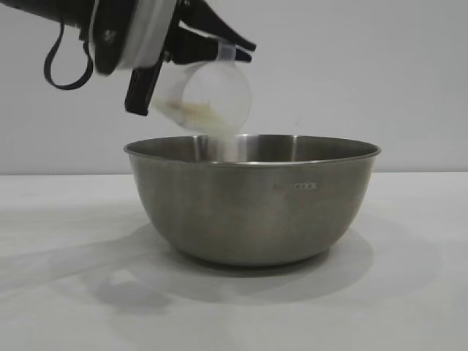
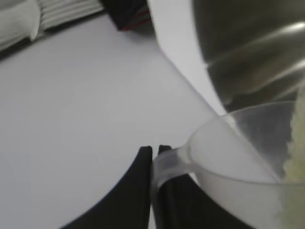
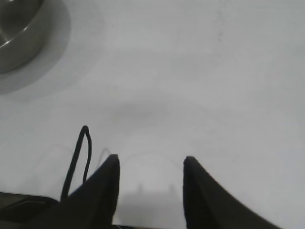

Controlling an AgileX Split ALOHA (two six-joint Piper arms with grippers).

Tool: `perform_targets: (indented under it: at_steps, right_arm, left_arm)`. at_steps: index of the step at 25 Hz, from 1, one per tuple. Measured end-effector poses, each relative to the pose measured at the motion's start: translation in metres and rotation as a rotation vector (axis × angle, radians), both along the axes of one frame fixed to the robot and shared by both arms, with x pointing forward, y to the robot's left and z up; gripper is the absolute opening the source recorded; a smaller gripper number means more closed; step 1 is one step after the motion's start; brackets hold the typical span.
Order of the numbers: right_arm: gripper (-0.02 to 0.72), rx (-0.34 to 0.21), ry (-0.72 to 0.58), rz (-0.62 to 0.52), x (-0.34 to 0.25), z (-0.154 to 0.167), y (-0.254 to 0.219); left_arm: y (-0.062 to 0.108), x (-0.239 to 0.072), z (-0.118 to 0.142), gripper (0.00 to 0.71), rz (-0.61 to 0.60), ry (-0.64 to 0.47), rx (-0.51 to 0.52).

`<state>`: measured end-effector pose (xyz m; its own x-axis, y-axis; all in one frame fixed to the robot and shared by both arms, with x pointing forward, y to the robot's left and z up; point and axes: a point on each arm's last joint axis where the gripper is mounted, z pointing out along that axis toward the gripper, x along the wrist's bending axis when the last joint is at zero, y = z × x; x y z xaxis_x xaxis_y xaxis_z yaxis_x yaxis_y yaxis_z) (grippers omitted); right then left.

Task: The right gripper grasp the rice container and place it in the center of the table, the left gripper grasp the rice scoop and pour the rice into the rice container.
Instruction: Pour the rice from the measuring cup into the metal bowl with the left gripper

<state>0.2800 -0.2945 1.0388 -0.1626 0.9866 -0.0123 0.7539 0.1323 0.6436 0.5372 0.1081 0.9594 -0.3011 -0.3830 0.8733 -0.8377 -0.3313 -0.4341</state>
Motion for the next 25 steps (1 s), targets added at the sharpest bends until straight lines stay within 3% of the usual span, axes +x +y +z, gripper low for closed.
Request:
perform_targets:
  at_steps: [15, 25]
  right_arm:
    - [0.306, 0.0, 0.0, 0.0, 0.0, 0.0, 0.0]
    - [0.306, 0.0, 0.0, 0.0, 0.0, 0.0, 0.0]
  left_arm:
    - [-0.0052, -0.0036, -0.0064, 0.0, -0.078, -0.102, 0.169]
    - [-0.005, -0.0033, -0.0067, 0.0, -0.072, -0.093, 0.169]
